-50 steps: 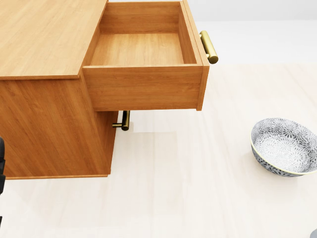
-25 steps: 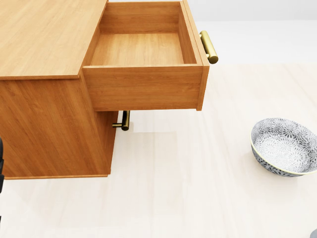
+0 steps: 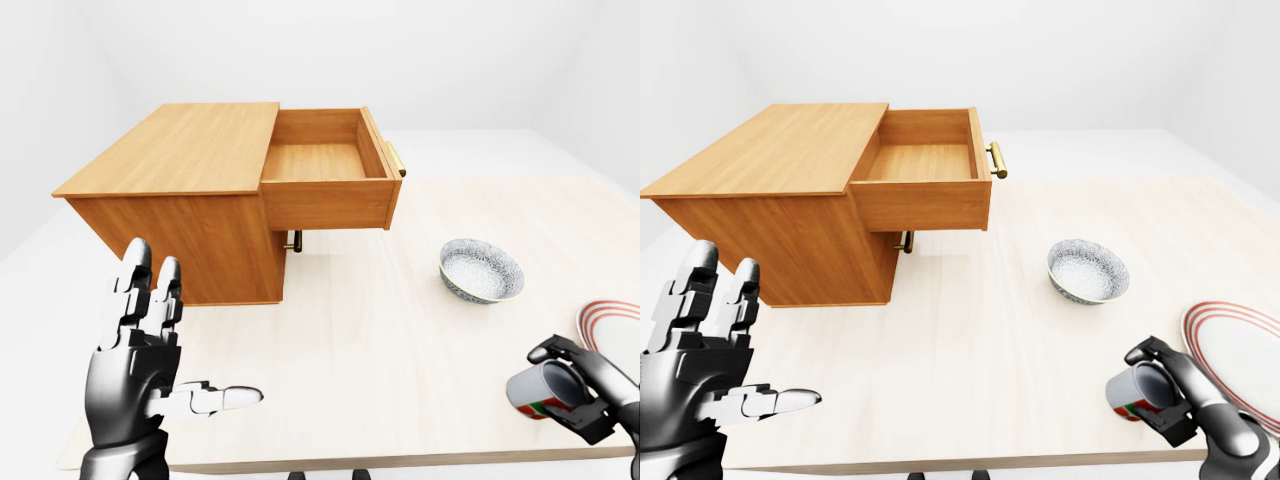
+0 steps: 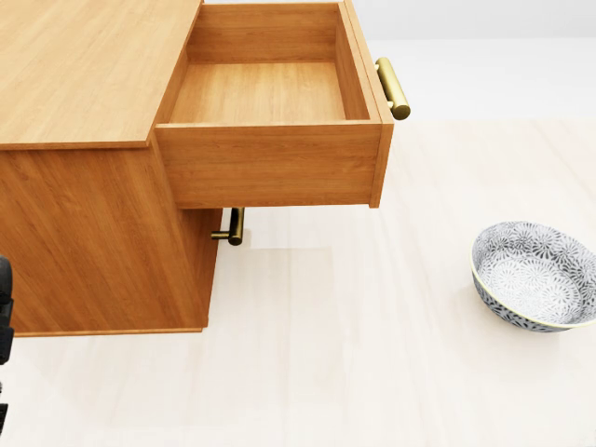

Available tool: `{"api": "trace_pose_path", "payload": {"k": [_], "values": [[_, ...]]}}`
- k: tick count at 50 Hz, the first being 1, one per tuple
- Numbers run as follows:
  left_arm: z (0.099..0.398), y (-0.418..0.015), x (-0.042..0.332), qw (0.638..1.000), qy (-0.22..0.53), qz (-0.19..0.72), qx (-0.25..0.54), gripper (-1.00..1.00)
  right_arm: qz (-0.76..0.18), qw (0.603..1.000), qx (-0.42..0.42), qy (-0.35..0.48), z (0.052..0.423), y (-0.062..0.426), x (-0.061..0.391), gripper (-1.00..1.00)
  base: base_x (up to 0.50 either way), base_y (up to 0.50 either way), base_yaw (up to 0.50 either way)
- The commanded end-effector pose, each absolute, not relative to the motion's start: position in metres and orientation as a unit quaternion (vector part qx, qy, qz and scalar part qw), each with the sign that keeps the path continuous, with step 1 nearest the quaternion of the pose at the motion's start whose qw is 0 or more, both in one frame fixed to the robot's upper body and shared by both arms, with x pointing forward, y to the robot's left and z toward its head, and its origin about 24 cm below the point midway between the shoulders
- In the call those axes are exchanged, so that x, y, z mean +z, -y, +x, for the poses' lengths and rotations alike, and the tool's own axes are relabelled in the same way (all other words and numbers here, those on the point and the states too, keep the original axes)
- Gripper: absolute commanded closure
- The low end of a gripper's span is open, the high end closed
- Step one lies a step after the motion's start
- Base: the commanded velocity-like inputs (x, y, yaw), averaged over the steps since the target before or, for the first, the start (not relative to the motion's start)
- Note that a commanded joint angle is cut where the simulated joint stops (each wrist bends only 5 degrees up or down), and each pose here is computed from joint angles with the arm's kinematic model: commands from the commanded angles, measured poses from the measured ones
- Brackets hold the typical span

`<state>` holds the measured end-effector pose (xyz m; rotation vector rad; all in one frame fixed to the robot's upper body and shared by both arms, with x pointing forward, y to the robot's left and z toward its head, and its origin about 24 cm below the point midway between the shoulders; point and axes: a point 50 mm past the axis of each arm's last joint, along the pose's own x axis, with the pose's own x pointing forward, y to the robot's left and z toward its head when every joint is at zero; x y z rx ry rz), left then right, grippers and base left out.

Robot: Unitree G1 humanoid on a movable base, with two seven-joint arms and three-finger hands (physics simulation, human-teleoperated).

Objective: Put the ketchup in the top drawer of the cabinet.

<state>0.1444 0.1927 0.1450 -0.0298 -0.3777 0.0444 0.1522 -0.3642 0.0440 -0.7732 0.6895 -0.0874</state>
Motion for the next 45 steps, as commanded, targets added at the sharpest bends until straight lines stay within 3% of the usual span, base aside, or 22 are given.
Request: {"api": "trace_pose_path", "payload": {"k": [1, 13, 27, 38, 45], "values": [[0.145, -0.193, 0.145, 0.982, 0.187, -0.015, 0.023, -1.00, -0.387, 0.866, -0.044, -0.313, 0.156, 0.359, 0.052, 1.00, 0.00, 0.00, 0.00], [0.143, -0.194, 0.146, 0.981, 0.191, -0.016, 0.024, -1.00, -0.532, 0.830, -0.086, -0.143, 0.181, 0.315, 0.142, 1.00, 0.00, 0.00, 0.00], [0.146, -0.192, 0.142, 0.983, 0.181, -0.015, 0.024, -1.00, -0.705, 0.686, -0.155, 0.090, 0.204, 0.202, 0.239, 1.00, 0.00, 0.00, 0.00], [0.142, -0.192, 0.156, 0.977, 0.212, -0.006, 0.025, -1.00, -0.663, 0.701, -0.187, 0.183, 0.202, 0.155, 0.265, 1.00, 0.00, 0.00, 0.00], [0.141, -0.192, 0.159, 0.975, 0.220, -0.004, 0.025, -1.00, -0.621, 0.736, -0.150, 0.223, 0.194, 0.130, 0.263, 1.00, 0.00, 0.00, 0.00]]}}
